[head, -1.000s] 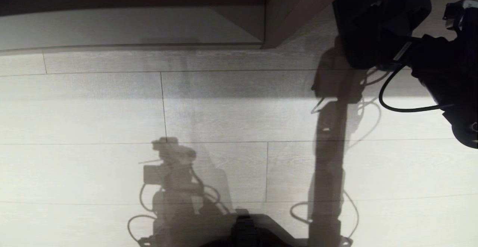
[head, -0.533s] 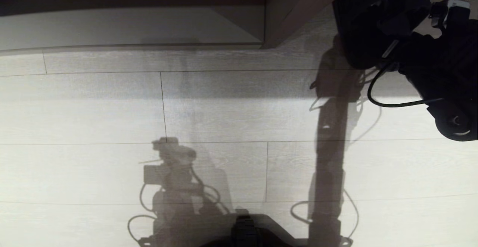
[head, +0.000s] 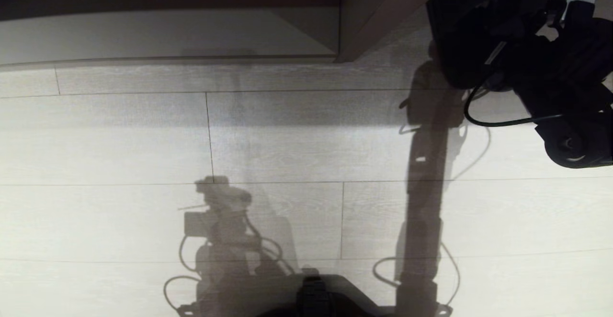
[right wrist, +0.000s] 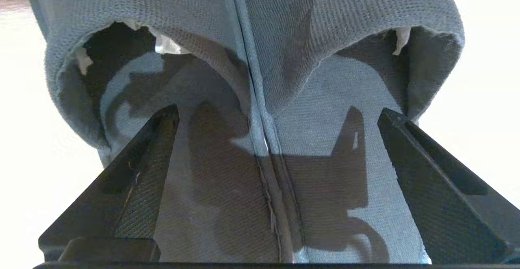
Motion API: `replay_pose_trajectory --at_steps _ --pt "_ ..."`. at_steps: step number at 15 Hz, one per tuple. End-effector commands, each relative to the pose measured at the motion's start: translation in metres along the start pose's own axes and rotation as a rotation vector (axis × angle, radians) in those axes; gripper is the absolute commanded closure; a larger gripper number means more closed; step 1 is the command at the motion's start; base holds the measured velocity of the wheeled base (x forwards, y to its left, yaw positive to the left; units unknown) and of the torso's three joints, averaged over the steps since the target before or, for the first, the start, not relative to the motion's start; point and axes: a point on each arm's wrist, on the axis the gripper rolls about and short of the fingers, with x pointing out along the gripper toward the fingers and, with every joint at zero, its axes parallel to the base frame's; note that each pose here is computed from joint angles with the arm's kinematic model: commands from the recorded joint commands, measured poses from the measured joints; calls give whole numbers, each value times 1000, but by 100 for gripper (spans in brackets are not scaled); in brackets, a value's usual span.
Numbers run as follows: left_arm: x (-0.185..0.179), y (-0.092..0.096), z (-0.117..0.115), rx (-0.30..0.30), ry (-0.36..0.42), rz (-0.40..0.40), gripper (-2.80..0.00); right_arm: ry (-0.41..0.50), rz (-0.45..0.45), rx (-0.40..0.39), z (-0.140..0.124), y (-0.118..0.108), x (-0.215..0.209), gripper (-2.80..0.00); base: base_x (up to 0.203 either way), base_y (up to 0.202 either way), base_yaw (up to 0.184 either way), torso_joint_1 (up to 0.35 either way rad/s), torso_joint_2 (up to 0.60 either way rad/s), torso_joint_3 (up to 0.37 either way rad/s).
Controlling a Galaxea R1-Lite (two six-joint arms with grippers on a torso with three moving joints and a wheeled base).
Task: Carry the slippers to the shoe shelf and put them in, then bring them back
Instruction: Pick up the slippers on the floor
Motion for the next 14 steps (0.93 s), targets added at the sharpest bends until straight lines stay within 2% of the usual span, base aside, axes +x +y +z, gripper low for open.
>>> replay_pose_trajectory --at_steps 1,7,14 --pt "0 0 0 0 1 1 0 -17 0 2 0 1 5 -280 0 0 0 0 0 0" --pt "0 0 0 0 0 1 0 -52 1 3 3 2 13 -280 0 0 0 0 0 0" --pt "0 0 0 0 0 1 0 -74 -6 0 -6 0 29 -280 0 0 0 0 0 0"
